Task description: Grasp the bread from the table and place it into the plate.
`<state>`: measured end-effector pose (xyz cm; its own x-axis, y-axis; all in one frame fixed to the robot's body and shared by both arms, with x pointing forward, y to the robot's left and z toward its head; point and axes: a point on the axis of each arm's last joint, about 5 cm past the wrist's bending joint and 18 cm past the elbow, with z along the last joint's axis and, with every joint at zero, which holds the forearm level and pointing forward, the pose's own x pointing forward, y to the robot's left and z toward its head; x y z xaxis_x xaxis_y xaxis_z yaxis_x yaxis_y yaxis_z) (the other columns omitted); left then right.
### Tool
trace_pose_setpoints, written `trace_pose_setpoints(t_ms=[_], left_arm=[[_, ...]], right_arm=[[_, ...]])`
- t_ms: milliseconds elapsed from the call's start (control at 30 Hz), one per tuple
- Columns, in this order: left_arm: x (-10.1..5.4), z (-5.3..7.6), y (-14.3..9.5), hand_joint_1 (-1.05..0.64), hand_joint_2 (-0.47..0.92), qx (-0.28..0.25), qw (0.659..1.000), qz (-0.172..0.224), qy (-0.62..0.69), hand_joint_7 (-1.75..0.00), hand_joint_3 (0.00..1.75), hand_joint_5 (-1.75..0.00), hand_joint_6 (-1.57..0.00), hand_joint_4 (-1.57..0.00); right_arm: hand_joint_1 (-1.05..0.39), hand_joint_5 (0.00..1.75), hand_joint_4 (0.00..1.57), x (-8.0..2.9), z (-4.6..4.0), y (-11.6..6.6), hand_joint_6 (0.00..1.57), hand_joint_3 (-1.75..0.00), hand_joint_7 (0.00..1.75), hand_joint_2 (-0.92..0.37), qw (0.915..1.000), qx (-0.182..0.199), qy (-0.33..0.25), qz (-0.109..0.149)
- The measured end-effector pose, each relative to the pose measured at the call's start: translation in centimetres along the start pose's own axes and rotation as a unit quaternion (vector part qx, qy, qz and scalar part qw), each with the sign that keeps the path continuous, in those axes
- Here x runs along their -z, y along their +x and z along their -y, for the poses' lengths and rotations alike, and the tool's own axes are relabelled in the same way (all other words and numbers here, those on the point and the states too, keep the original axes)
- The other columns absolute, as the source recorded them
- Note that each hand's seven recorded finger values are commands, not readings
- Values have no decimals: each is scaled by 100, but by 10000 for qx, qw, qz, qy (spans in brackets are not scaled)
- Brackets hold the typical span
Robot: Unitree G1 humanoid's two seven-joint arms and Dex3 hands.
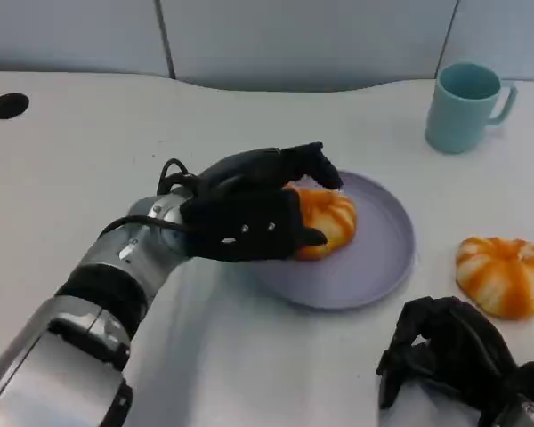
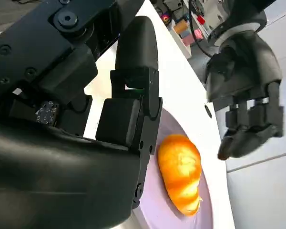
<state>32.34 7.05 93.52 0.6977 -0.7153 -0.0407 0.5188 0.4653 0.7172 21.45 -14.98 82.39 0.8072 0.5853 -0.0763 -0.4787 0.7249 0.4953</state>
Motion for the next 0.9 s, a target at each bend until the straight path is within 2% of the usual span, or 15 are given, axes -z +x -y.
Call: trace_pose_setpoints(t_ms=[33,100,167,300,367,533,633,700,733,800,833,900], left_arm=[[27,0,-33,-74,92,-158,9996,64,-204,-90,33,-90,-11,0],[85,2,-104,-70,92,-442,9972,146,-587,-81,33,-105,-17,0],[134,1,-179,-69,92,-729,9924,302,-942,-73,32,-111,-22,0],[223,-6,-327,-67,92,-1209,9776,532,-1640,-60,28,-107,-36,-12],[274,2,-416,-67,92,-1474,9648,641,-2081,-52,29,-101,-44,-28],[388,88,-675,-65,92,-1987,9249,956,-3096,-44,27,-98,-63,-54],[413,192,-805,-62,92,-2068,8784,1170,-4148,-47,25,-104,-73,-67],[410,265,-892,-61,92,-2051,8412,1275,-4837,-48,24,-107,-76,-70],[409,297,-931,-62,92,-2034,8270,1273,-5084,-68,28,-128,-72,-63],[399,337,-1030,-62,92,-2041,8039,1297,-5433,-86,30,-142,-66,-59],[397,353,-1076,-61,92,-2054,7968,1287,-5534,-114,38,-158,-54,-54],[388,387,-1199,-60,92,-2143,7853,1306,-5659,-132,43,-168,-46,-50]], right_arm=[[-105,74,157,1,3,1,157,-1,52,-52,10000,-2,-10,5],[-105,74,157,1,10,7,157,-1,52,-53,10000,-7,-30,17],[-105,74,157,2,18,6,157,-1,51,-53,10000,2,-50,39],[-105,72,157,2,27,10,157,-1,49,-53,10000,-27,-66,46],[-105,72,157,4,39,12,157,0,49,-53,9999,-70,-64,50],[-105,73,157,-11,71,15,157,0,51,-53,10000,-45,-60,61],[-105,72,157,-13,81,19,157,0,50,-52,10000,-31,-55,65],[-105,72,157,-15,85,25,157,0,50,-52,10000,-32,-46,62],[-105,71,157,-16,87,24,157,0,50,-52,10000,-27,-42,65],[-105,71,157,-18,89,27,157,0,50,-52,10000,-28,-33,64],[-105,71,157,-18,92,25,157,0,49,-51,10000,-20,-30,67],[-105,71,157,-18,94,26,157,0,48,-51,10000,-23,-13,64]])
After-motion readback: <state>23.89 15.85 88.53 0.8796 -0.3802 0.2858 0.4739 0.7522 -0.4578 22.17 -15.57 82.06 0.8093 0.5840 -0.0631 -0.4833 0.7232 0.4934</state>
